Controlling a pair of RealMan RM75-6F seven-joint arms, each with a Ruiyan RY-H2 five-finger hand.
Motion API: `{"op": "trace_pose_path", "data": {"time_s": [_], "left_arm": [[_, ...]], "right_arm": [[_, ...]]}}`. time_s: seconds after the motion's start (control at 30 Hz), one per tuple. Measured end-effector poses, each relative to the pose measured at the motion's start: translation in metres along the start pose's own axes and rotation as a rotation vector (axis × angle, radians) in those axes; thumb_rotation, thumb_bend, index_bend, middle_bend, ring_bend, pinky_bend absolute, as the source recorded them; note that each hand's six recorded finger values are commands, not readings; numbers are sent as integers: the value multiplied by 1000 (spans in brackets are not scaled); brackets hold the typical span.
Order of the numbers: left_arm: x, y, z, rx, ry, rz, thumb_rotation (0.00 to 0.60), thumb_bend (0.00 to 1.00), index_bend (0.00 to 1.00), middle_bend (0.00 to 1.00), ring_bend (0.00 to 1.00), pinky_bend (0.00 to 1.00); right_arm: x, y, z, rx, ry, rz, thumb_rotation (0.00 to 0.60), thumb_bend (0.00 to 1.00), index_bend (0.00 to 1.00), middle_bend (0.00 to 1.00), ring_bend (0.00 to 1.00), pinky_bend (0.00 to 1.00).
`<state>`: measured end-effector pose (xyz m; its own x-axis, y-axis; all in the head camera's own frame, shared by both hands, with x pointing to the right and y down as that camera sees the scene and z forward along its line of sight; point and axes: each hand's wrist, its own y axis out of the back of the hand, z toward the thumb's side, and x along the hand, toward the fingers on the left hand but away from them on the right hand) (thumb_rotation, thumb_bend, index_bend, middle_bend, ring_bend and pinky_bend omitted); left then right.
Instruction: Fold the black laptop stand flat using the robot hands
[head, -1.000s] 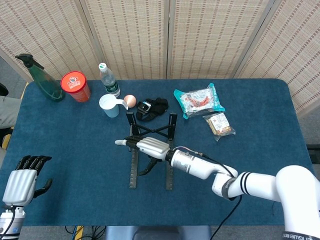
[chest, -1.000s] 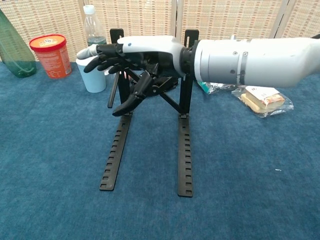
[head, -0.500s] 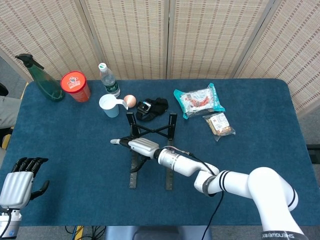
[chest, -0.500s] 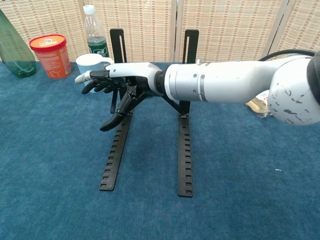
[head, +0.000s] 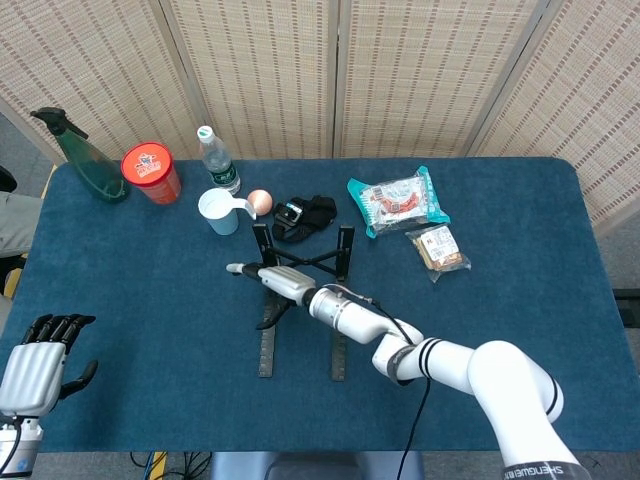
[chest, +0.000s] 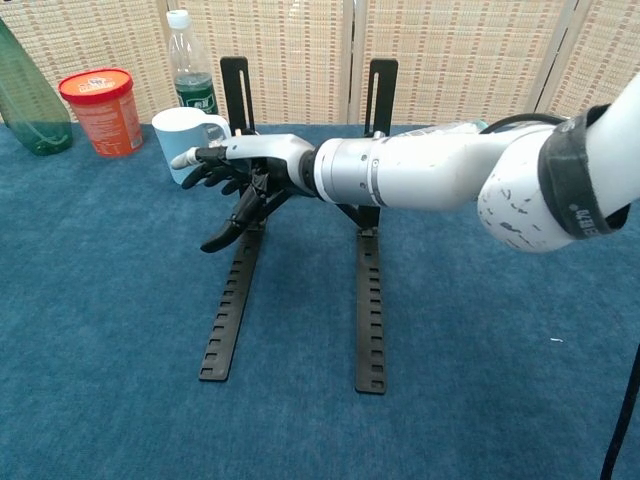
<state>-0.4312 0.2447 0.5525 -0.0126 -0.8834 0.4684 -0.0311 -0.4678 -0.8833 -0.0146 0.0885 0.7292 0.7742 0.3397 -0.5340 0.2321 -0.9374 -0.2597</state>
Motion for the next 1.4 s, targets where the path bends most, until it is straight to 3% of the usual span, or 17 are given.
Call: {"op": "trace_pose_path", "data": {"time_s": [0.3, 0.47, 0.67, 0.83, 1.0, 1.13, 1.4], "left_arm": [[-1, 0, -2, -2, 4, -1, 600, 261, 215, 230, 187, 122], [0, -1, -3, -2, 5, -3, 600, 261, 215, 229, 187, 121], [2, -1, -1, -3, -4, -2, 600, 261, 215, 230, 187, 122], [5, -2, 0, -4, -9, -3, 600, 261, 215, 230, 187, 122], [8, -1, 3, -6, -25, 2, 600, 261, 215, 230, 187, 121], [10, -2, 6, -5, -36, 0, 600, 261, 215, 230, 187, 121], [11, -1, 8, -4, -42, 2, 600, 261, 215, 229, 187, 121]], "right_arm": [[-4, 3, -3, -8, -12, -17, 600, 49, 0, 118, 0, 0], [9, 6, 10, -10, 58, -14, 600, 49, 0, 118, 0, 0], [51, 30, 37, 14, 202, -54, 600, 49, 0, 134, 0, 0], [106, 65, 45, 115, 261, -160, 600, 48, 0, 145, 0, 0], [156, 94, 36, 217, 221, -297, 600, 20, 0, 145, 0, 0], [188, 109, 15, 235, 131, -410, 600, 1, 0, 149, 0, 0], [202, 128, -16, 150, 19, -483, 600, 0, 0, 170, 0, 0]]}}
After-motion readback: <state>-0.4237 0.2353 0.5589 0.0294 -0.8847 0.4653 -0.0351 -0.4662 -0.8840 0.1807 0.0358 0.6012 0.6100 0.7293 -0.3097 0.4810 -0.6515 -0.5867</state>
